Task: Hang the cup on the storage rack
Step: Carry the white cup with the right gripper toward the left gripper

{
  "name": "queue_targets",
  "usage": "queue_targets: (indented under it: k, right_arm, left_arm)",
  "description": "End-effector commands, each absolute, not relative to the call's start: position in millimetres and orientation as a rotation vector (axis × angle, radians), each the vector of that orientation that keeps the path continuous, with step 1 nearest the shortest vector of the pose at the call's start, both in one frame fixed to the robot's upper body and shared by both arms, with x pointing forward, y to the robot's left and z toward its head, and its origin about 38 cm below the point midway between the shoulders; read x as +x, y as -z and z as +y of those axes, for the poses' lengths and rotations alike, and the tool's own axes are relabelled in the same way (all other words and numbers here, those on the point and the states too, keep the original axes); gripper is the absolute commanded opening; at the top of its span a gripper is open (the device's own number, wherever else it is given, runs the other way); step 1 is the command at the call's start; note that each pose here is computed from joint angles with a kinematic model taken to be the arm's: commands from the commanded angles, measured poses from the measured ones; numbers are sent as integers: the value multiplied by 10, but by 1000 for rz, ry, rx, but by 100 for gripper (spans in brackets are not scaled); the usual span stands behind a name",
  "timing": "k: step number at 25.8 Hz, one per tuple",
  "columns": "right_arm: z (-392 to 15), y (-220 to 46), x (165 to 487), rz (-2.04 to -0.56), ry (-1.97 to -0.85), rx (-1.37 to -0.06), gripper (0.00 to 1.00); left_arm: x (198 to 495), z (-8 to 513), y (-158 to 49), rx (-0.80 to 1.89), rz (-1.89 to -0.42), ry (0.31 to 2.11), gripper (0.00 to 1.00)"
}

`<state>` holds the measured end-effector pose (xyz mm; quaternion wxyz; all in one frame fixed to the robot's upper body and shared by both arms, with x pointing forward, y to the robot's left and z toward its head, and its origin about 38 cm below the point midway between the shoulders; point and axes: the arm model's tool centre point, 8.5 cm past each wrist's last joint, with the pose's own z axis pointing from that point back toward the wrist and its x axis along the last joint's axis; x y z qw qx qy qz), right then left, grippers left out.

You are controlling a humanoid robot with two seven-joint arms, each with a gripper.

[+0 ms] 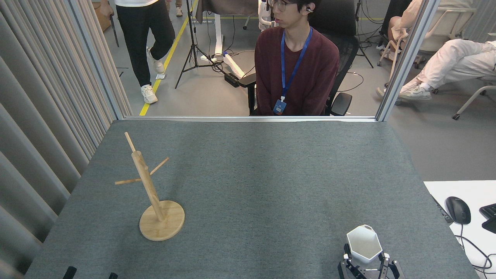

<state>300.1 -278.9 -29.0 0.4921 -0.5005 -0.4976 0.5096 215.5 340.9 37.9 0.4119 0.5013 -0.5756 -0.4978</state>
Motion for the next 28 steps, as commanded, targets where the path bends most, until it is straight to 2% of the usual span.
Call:
queue_targets:
  k: [1, 4, 7, 10, 14, 16, 19, 23, 28]
  right_arm:
    - [-2780, 245, 3043, -1221, -1230, -1230, 56]
    - [-2756, -33, 3205, -1289, -1192, -1290, 55]
    - [-2571, -448, 3581, -1398, -1161, -1365, 55]
    - [-1758, -687, 3806, -1558, -1235, -1345, 55]
    - [-720, -906, 3656, -1731, -1342, -1310, 55]
    - [-388, -888, 3455, -1785, -1409, -1280, 55]
    - [-186, -799, 3191, -1810, -1438, -1226, 55]
    - [-166, -647, 2970, -1792, -1456, -1178, 56]
    - [-189, -607, 2851, -1790, -1463, -1174, 56]
  left_arm:
    - [2195, 3374, -418, 1277, -1481, 1231, 100]
    - [2323, 3209, -412, 1253, -1535, 1249, 100]
    - [2554, 2476, -267, 1109, -1666, 1432, 100]
    - [2715, 1756, -161, 1030, -1751, 1620, 100]
    - [2819, 1151, -63, 986, -1789, 1752, 100]
    - [2829, 1047, -65, 979, -1806, 1771, 100]
    - [2828, 1049, -57, 980, -1801, 1776, 100]
    - [2834, 1065, -54, 982, -1799, 1777, 100]
    - [2836, 1066, -51, 983, -1796, 1774, 100]
